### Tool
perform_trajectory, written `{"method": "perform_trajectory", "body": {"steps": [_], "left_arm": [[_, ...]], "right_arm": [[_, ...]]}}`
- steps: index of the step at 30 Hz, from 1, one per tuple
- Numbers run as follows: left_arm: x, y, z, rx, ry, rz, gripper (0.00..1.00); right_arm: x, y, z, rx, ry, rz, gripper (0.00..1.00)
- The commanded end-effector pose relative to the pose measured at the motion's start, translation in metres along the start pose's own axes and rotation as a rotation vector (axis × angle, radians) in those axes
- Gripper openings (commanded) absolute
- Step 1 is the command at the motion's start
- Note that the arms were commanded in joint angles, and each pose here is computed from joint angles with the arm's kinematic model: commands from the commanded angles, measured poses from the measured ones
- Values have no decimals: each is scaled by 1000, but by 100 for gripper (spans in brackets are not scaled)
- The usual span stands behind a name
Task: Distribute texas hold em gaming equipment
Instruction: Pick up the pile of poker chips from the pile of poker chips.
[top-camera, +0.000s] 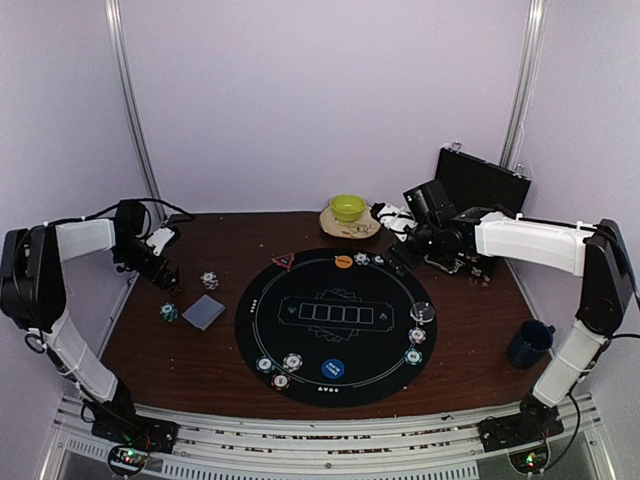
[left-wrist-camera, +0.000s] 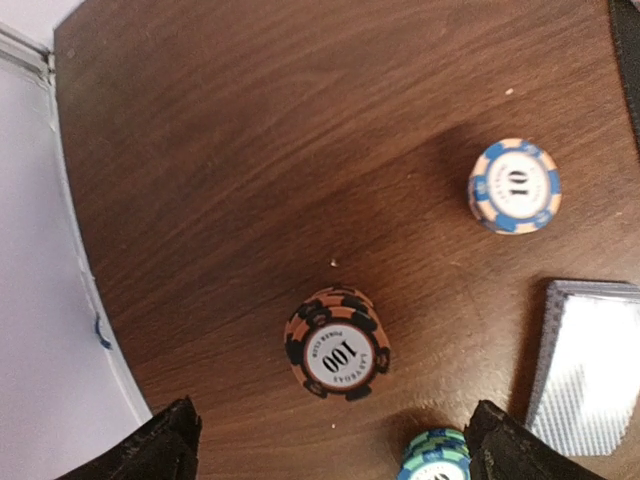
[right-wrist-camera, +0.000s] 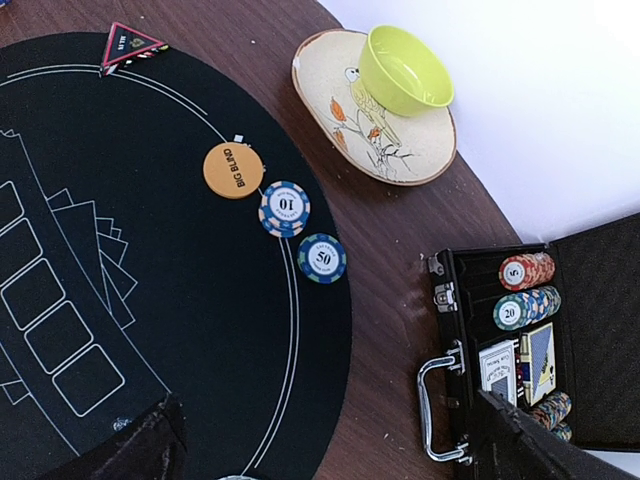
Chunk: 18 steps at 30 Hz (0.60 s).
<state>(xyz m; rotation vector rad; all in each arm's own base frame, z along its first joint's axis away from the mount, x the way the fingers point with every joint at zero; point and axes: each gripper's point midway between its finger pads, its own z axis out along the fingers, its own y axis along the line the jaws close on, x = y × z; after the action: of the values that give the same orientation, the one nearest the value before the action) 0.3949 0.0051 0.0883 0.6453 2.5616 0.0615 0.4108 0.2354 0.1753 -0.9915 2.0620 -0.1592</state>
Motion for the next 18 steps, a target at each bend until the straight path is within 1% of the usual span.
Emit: {"method": "perform_trajectory", "body": {"steps": [1,7,10,13,18], "left_arm": [[-14,12,14,3,-28,-23,94],[-14,19,32,8,6,-30,85],[-11,19,40,21,22,-38,79],[-8,18,44,28,33,-42,76],[-7,16,45,41,29,-48,67]], "right_arm": [[1,6,5,11,18,-11,100],[3,11,8,15,29,-28,100],[3,11,9,23,32,-34,100],[3,11,9,33,33,-39,100],[2,12,9,39,33,-45,100]]}}
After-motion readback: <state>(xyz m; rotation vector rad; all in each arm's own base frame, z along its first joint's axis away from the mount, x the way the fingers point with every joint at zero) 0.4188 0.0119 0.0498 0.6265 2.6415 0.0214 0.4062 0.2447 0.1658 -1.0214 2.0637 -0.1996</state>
